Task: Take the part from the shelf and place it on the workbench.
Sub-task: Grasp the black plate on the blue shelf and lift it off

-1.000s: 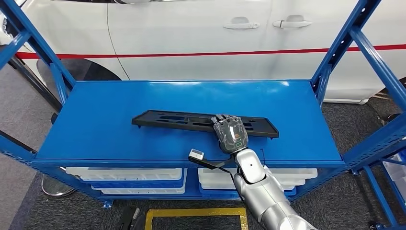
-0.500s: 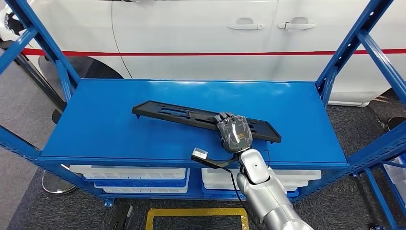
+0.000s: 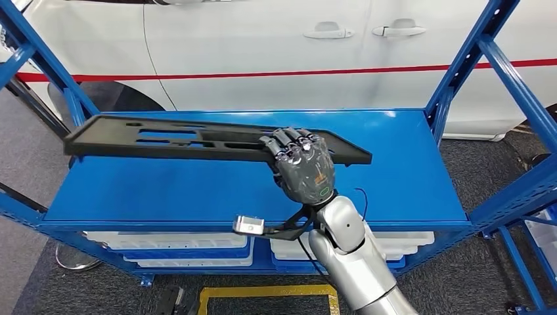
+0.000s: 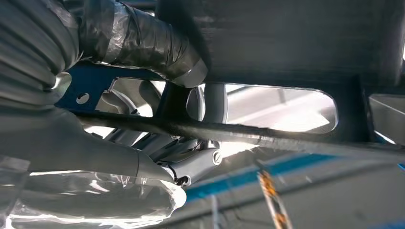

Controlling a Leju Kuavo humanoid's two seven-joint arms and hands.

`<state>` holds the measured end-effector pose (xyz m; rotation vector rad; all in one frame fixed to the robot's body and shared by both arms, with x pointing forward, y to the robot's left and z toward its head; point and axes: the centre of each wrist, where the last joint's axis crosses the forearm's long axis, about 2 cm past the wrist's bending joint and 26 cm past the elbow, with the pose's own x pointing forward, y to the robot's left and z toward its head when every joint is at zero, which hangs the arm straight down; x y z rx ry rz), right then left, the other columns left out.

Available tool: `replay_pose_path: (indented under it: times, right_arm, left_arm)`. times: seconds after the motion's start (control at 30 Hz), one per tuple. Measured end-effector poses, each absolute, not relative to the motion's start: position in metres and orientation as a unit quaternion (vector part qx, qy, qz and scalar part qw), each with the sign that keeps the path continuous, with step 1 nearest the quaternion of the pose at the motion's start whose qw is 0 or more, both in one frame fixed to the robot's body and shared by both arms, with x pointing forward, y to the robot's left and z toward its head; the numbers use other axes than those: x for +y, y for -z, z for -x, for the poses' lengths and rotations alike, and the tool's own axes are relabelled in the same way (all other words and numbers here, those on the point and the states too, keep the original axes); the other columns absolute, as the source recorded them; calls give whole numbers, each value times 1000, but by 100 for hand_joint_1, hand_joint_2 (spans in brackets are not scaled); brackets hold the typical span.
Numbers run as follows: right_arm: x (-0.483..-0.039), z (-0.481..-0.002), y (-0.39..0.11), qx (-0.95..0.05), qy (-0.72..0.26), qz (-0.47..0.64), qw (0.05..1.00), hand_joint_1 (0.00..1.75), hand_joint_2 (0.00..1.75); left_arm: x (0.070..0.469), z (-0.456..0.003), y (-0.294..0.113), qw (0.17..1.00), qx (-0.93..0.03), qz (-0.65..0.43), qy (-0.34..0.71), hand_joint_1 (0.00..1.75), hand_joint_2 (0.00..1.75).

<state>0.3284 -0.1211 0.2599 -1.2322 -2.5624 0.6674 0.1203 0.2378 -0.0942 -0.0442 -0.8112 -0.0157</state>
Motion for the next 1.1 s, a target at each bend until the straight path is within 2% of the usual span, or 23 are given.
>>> replay_pose_path:
  times: [0.07, 0.13, 0.87, 1.1]
  right_arm:
    - [-115, -323, -264, -879, -223, 410, 97, 175, 175]
    - [-112, -319, -267, -883, -222, 403, 89, 175, 175]
    - [-100, -301, -260, -897, -225, 371, 84, 175, 175]
    - [-98, -296, -260, -916, -215, 338, 30, 175, 175]
  left_arm:
    - [238, -120, 94, 918, -396, 23, 7, 0, 87]
    - [238, -119, 95, 918, -396, 23, 5, 0, 175]
    - [234, -110, 96, 924, -381, 16, 28, 0, 175]
    - [234, -110, 96, 925, -379, 12, 31, 0, 175]
